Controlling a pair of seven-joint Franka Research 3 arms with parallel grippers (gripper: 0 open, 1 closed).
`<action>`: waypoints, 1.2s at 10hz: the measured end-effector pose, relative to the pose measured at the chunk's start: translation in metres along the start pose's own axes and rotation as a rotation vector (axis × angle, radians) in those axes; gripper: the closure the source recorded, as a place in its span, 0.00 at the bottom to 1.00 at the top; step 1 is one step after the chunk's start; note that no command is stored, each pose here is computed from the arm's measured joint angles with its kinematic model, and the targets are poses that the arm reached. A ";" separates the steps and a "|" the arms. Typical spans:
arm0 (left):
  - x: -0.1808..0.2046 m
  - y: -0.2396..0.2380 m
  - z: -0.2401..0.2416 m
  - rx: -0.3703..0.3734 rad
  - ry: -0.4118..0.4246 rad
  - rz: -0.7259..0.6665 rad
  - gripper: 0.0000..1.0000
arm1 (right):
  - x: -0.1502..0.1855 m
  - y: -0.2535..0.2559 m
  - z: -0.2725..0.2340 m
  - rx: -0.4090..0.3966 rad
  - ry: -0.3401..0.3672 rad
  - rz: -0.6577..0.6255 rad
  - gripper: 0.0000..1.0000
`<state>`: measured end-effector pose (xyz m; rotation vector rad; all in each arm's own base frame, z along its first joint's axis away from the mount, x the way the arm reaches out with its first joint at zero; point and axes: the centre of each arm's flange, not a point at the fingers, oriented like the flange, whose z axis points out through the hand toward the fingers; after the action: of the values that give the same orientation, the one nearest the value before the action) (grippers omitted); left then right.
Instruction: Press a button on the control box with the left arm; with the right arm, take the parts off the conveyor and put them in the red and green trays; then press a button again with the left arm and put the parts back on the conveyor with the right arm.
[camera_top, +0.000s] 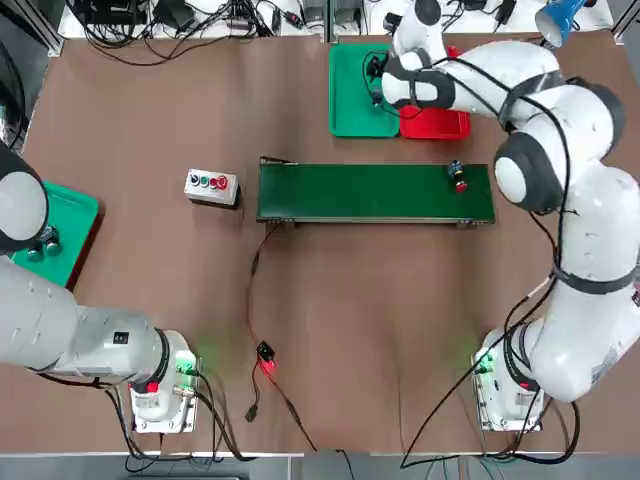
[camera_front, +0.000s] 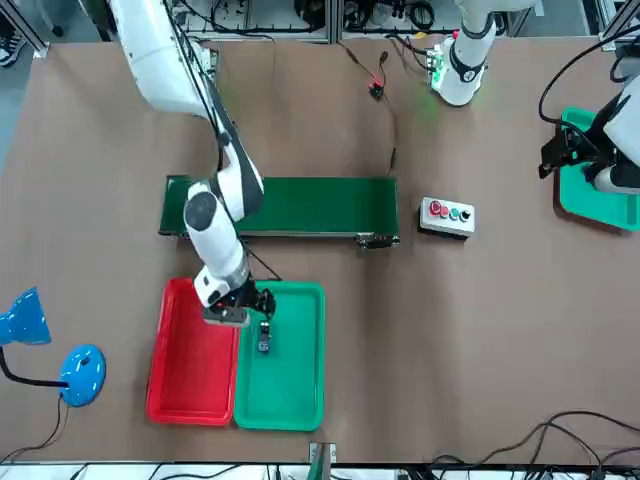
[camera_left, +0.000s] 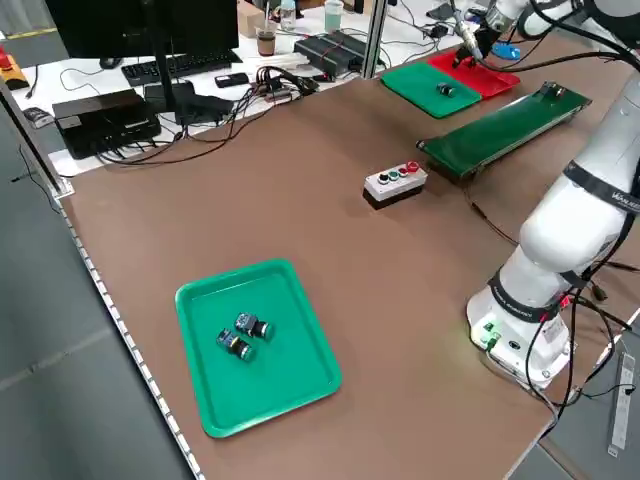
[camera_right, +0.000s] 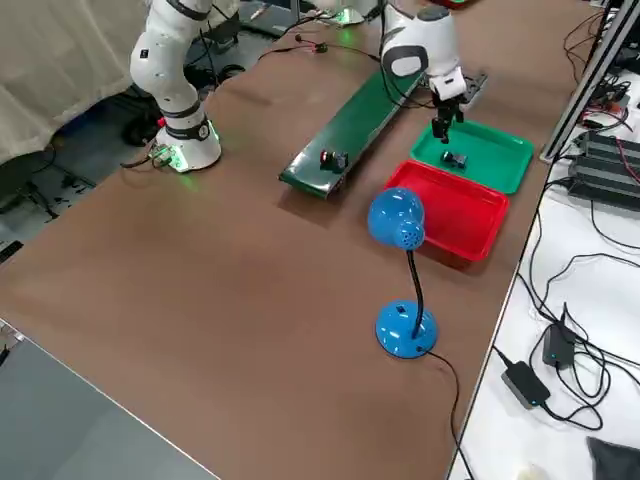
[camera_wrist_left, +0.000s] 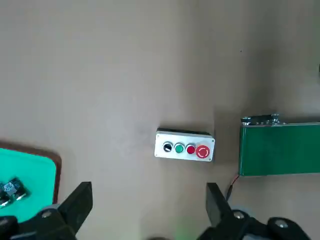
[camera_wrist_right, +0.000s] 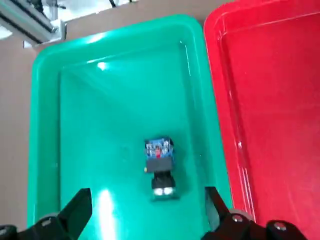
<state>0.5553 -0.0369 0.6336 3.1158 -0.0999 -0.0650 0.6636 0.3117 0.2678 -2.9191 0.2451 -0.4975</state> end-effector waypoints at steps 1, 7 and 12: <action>0.000 0.000 0.000 0.000 0.000 0.001 0.00 | 0.004 0.000 0.009 -0.003 0.004 0.004 0.00; 0.000 0.001 0.000 0.000 0.000 0.001 0.00 | -0.002 -0.005 0.060 0.001 0.027 0.023 0.00; 0.000 0.001 0.000 0.000 -0.001 0.001 0.00 | -0.017 -0.009 0.078 0.007 0.044 -0.006 0.03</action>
<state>0.5554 -0.0376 0.6333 3.1157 -0.1019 -0.0660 0.6761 0.3350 0.1915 -2.9059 0.2396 -0.5627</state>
